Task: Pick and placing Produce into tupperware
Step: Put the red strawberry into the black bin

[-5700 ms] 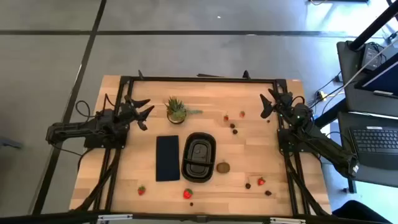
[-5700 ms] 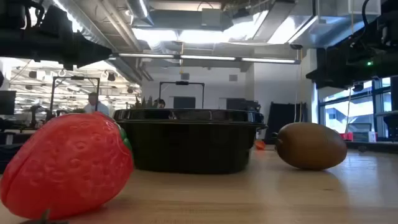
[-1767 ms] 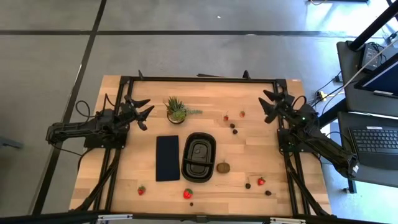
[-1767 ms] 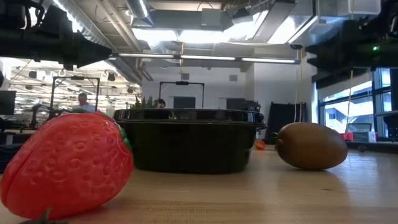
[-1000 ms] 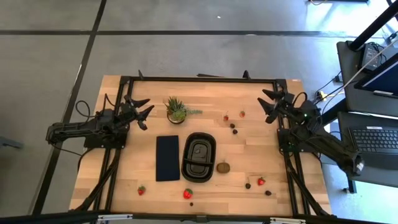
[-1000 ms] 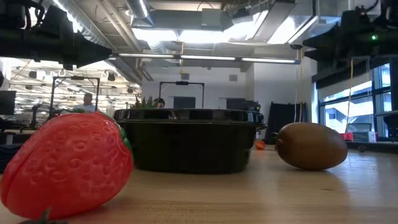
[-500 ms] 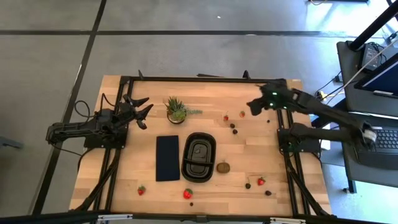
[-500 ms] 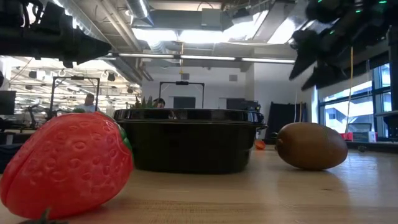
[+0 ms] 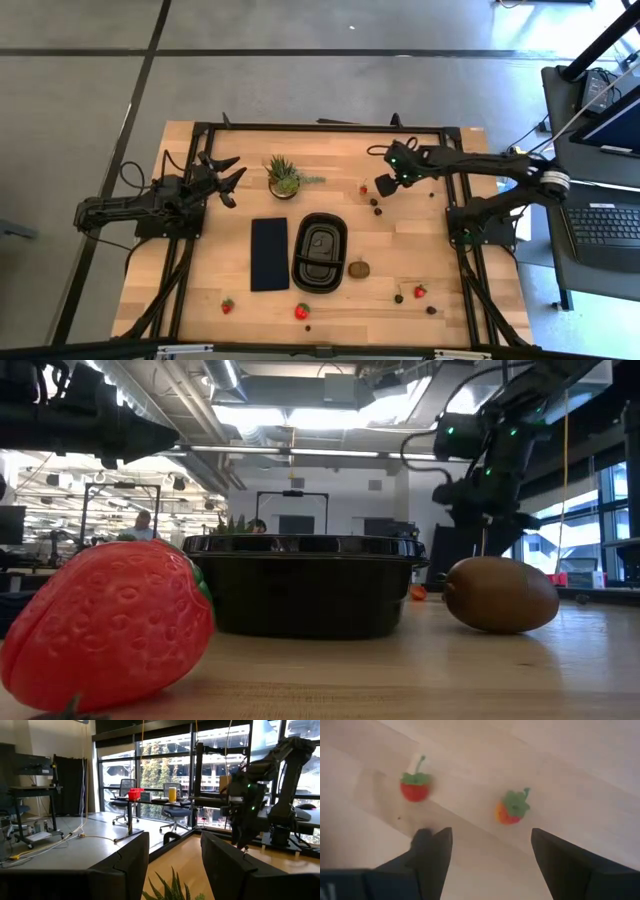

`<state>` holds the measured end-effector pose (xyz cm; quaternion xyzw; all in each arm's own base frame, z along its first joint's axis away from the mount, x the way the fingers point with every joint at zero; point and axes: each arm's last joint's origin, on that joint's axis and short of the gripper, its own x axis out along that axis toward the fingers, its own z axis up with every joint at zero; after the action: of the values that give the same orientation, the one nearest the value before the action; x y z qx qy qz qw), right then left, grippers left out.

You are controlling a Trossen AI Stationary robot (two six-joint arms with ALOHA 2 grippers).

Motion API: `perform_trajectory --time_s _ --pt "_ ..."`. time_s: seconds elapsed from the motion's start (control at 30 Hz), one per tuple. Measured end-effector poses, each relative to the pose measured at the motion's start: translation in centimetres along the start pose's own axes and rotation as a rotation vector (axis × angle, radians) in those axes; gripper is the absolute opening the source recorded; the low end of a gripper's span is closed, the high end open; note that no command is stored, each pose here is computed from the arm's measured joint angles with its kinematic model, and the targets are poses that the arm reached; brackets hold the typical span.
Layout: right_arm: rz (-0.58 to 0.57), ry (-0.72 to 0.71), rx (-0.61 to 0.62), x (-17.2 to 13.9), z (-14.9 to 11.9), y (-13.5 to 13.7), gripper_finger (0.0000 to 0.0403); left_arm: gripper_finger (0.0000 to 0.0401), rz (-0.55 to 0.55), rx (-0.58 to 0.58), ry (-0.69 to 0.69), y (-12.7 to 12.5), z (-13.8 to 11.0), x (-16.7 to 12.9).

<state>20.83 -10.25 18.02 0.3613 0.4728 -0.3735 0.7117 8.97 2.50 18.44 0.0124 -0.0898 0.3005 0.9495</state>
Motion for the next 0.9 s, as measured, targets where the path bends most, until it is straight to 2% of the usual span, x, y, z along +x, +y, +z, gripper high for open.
perform_trajectory --time_s 0.27,0.6,0.9 --pt "-0.101 0.045 -0.012 2.8 0.1 0.1 0.0273 0.0171 0.000 0.000 0.000 0.0 0.0 0.0" --pt "-0.115 0.057 -0.033 5.2 0.4 0.3 0.0273 0.0171 0.000 0.000 0.001 0.0 0.0 0.0" --pt "-0.123 0.058 -0.036 5.5 0.5 0.4 0.0263 0.0171 0.000 0.000 0.001 0.0 0.0 0.0"
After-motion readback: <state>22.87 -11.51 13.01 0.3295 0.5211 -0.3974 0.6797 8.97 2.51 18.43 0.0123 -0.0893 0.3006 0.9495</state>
